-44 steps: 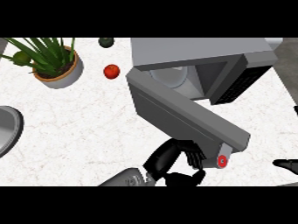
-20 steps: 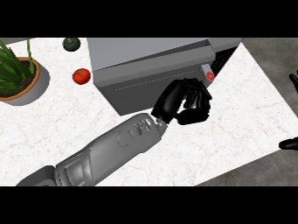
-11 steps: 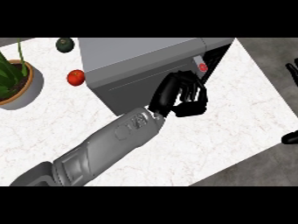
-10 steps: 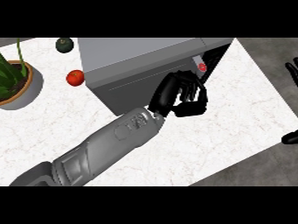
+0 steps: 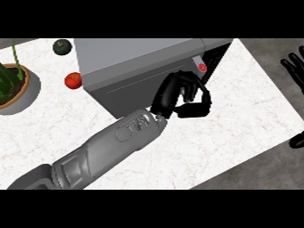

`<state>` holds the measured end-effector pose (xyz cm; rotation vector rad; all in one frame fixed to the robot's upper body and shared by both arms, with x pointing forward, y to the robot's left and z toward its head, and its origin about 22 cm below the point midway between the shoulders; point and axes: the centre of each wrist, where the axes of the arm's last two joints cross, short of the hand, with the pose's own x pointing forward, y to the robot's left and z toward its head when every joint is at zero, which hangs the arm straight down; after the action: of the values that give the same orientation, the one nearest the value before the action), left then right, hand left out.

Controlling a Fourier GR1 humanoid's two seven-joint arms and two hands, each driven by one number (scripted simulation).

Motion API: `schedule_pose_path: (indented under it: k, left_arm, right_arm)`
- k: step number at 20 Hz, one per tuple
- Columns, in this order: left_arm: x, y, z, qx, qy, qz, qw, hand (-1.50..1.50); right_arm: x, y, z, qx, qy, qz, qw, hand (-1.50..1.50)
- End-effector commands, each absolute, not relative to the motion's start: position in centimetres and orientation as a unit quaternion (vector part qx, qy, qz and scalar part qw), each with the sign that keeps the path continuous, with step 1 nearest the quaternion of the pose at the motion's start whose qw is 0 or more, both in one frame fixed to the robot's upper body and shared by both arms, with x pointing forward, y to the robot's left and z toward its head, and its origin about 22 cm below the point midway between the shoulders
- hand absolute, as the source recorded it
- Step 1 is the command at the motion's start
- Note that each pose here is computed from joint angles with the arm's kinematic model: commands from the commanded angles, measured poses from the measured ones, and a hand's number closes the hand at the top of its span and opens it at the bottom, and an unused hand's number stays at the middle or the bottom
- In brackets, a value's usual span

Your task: Pick up the milk, place it into the microwave and close the microwave

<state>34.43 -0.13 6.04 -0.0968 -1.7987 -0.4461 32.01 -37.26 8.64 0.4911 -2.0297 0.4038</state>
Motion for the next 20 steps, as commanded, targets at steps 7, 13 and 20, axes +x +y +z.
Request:
schedule_pose_path:
  k: [7,13,20]
  left_arm:
    - [35.0,-2.4,8.2,-0.049,-0.789,-0.195,0.581,1.50]
    - [35.1,-2.3,8.1,-0.039,-0.788,-0.185,0.586,1.50]
    - [35.3,-2.3,8.2,-0.032,-0.791,-0.170,0.587,1.50]
  right_arm:
    - [32.9,-33.0,13.0,0.316,-0.799,0.307,0.409,1.50]
    - [32.4,-30.8,13.8,0.344,-0.785,0.334,0.393,1.50]
    - [31.6,-29.4,14.2,0.365,-0.774,0.348,0.383,1.50]
